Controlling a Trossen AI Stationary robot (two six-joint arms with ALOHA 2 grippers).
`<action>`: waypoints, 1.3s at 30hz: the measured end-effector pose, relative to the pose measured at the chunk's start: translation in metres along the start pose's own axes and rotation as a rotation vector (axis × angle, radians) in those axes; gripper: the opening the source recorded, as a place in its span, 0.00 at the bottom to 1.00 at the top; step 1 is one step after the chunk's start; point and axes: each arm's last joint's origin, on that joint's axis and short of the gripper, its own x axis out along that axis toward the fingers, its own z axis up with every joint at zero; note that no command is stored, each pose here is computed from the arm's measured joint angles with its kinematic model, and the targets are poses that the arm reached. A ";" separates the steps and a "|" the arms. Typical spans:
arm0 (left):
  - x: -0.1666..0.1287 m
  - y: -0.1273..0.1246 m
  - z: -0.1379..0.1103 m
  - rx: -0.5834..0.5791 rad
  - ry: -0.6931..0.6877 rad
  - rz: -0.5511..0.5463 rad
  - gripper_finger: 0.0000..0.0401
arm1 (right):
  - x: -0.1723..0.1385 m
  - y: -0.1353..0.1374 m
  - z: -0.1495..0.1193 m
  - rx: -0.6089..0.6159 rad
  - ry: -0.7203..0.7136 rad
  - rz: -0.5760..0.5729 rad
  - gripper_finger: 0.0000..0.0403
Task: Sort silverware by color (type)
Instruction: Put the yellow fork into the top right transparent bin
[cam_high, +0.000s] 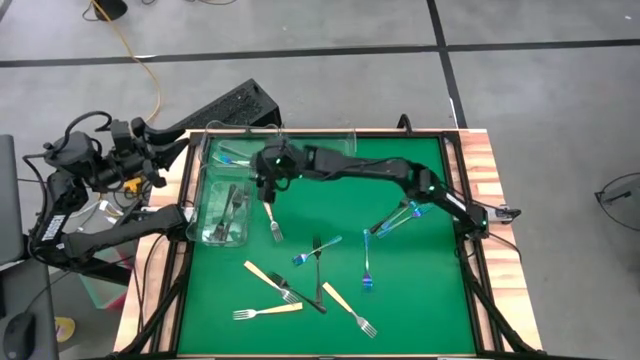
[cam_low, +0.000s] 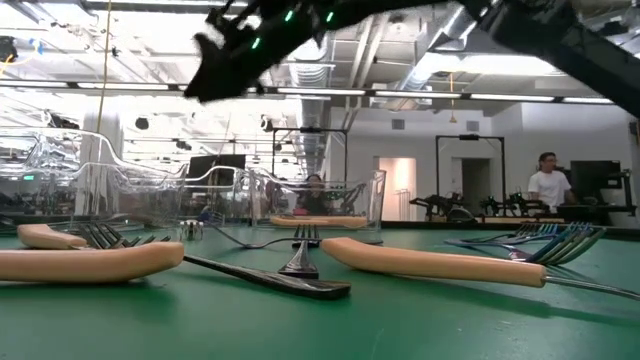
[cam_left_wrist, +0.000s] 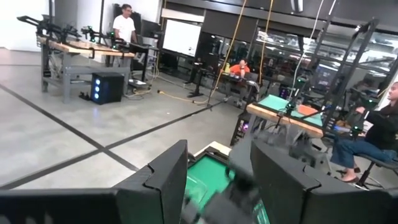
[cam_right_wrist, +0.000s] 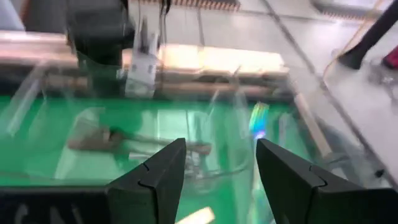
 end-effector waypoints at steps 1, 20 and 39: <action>0.000 0.000 0.000 -0.002 -0.001 0.007 0.40 | -0.009 -0.003 0.008 0.002 -0.015 -0.004 0.53; 0.051 0.008 -0.022 -0.062 0.037 0.021 0.40 | -0.306 -0.049 0.102 -0.050 -0.092 -0.067 0.53; 0.115 -0.013 -0.032 -0.112 0.062 -0.363 0.40 | -0.505 -0.035 0.012 0.286 0.150 -0.192 0.53</action>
